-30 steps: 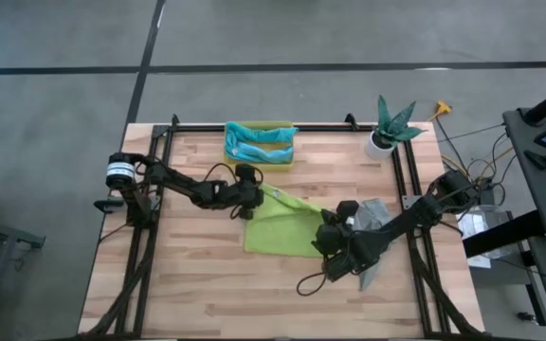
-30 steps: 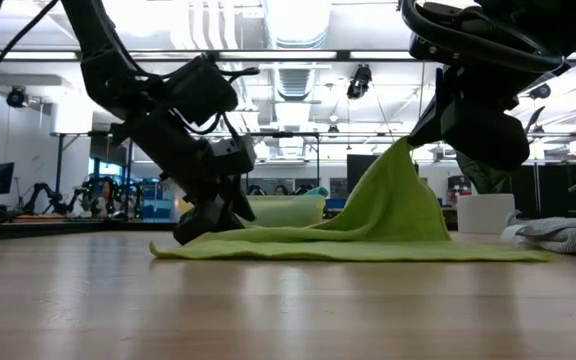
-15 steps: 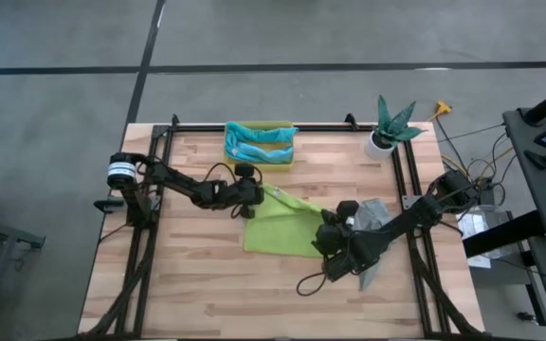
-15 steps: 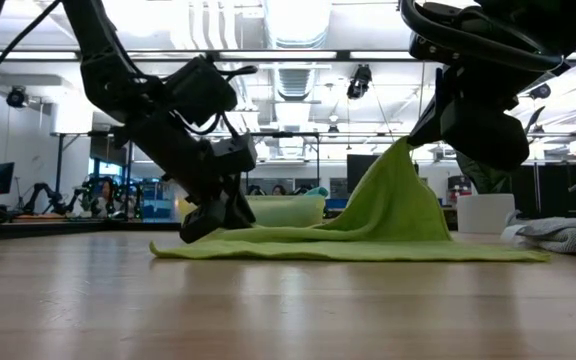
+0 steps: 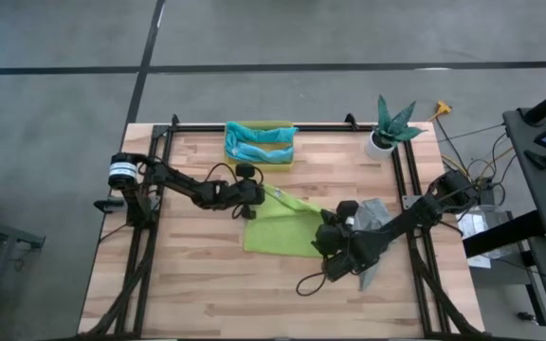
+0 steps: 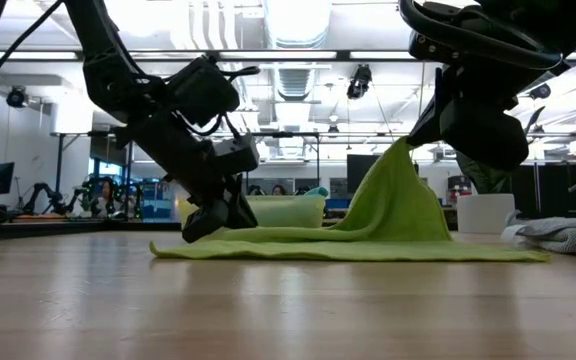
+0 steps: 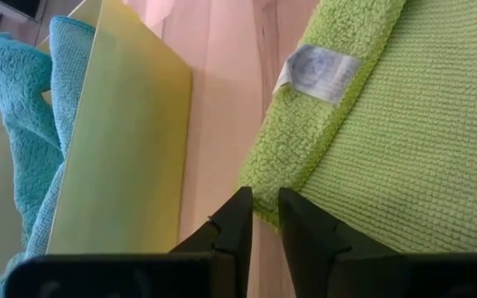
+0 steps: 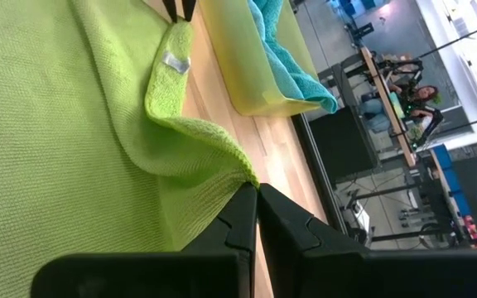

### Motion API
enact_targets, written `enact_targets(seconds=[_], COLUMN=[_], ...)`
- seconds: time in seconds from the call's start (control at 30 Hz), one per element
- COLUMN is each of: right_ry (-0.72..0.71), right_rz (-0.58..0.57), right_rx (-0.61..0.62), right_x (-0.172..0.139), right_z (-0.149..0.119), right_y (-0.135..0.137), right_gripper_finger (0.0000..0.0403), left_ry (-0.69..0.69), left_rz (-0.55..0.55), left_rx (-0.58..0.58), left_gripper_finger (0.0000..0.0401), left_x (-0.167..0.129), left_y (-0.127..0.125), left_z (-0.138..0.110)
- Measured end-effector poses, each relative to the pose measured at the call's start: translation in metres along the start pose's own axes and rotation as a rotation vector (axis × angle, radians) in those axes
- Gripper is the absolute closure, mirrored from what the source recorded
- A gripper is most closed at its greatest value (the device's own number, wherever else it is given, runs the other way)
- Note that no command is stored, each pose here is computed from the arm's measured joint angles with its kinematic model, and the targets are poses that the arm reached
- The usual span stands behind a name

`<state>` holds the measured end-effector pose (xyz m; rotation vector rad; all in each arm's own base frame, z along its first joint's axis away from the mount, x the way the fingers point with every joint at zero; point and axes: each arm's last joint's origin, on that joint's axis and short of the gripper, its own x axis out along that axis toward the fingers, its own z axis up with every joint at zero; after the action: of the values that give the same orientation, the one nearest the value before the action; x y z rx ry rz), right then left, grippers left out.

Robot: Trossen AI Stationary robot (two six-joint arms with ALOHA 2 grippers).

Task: Roll microfiber towels into tight, uniform cylinder then place into a basket
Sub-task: Roll the green towel

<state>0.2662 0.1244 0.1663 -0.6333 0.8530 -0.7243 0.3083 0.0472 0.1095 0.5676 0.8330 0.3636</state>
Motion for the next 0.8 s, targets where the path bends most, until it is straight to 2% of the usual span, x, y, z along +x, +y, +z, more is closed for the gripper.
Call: enact_targets(seconds=[0.13,0.27,0.33,0.47,0.63,0.7,0.8], right_ry=[0.0,0.0,0.0,-0.001,-0.002,-0.003,-0.003], right_rz=[0.0,0.0,0.0,0.001,0.002,0.003,0.003], right_rx=[0.0,-0.004,-0.004,-0.003,-0.002,0.001,0.001], right_x=[0.0,0.0,0.0,0.0,0.0,0.0,0.0], right_z=[0.0,0.0,0.0,0.0,0.0,0.001,0.001], right_y=[0.0,0.0,0.0,0.0,0.0,0.0,0.0], right_gripper_finger=[0.0394,0.0394,0.0394,0.0394,0.0394,0.0394,0.0394], left_ry=[0.02,0.028,0.026,0.032,0.08,0.073,0.032], left_rz=[0.045,0.085,0.081,0.054,0.011,0.011,-0.046], left_rx=[0.0,0.016,0.027,0.034,-0.112,-0.179,-0.26], left_gripper_finger=[0.0358,0.0382,0.0396,0.0398,0.0397,0.0391,0.037], left_x=[-0.001,-0.005,-0.008,-0.014,-0.017,-0.016,-0.014], left_y=[0.0,-0.003,-0.005,-0.006,-0.007,-0.005,-0.002], left_z=[0.0,0.003,0.005,0.006,-0.001,0.0,0.003])
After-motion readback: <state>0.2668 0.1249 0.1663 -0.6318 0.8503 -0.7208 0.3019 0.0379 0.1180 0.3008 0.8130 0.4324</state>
